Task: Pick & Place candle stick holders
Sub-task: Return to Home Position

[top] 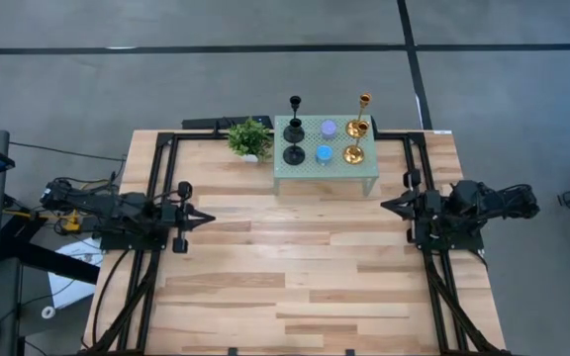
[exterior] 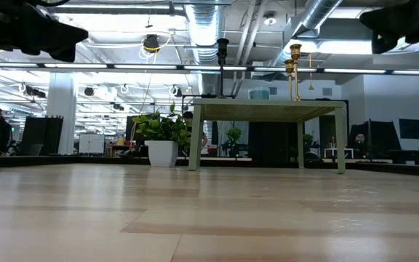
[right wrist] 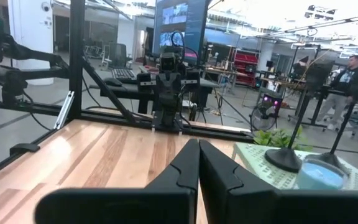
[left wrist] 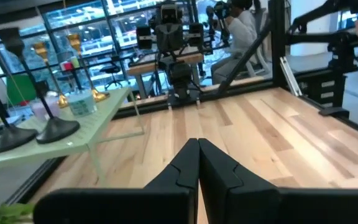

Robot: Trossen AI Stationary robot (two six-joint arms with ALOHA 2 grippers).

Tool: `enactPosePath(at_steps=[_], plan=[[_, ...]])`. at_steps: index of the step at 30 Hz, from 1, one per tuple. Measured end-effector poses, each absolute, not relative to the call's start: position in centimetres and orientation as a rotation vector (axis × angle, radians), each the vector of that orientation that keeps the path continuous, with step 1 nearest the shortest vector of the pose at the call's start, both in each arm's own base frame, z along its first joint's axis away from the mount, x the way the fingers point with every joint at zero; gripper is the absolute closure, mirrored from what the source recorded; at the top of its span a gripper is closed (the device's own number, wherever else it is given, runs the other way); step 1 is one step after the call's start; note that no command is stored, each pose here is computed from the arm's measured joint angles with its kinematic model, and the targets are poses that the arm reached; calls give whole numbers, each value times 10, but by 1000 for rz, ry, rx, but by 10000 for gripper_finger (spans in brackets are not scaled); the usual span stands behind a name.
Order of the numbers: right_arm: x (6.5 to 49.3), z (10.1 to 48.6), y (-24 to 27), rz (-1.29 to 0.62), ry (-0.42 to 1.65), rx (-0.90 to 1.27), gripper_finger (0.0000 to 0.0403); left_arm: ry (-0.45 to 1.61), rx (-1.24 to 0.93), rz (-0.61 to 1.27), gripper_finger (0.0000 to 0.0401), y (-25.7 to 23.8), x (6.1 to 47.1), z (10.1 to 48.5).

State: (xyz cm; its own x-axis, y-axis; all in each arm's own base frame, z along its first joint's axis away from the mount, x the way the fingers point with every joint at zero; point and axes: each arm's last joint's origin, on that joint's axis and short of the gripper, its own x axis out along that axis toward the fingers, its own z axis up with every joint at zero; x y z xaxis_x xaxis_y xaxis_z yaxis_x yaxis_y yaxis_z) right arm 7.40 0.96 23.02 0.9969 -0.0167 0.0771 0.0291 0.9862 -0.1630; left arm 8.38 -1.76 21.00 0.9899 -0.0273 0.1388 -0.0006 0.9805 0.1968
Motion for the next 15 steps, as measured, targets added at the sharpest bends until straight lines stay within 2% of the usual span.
enactPosePath(at_steps=[15], plan=[[87,199,13,5,-39,-139,403,-125,191,-14,396,-19,89,194]])
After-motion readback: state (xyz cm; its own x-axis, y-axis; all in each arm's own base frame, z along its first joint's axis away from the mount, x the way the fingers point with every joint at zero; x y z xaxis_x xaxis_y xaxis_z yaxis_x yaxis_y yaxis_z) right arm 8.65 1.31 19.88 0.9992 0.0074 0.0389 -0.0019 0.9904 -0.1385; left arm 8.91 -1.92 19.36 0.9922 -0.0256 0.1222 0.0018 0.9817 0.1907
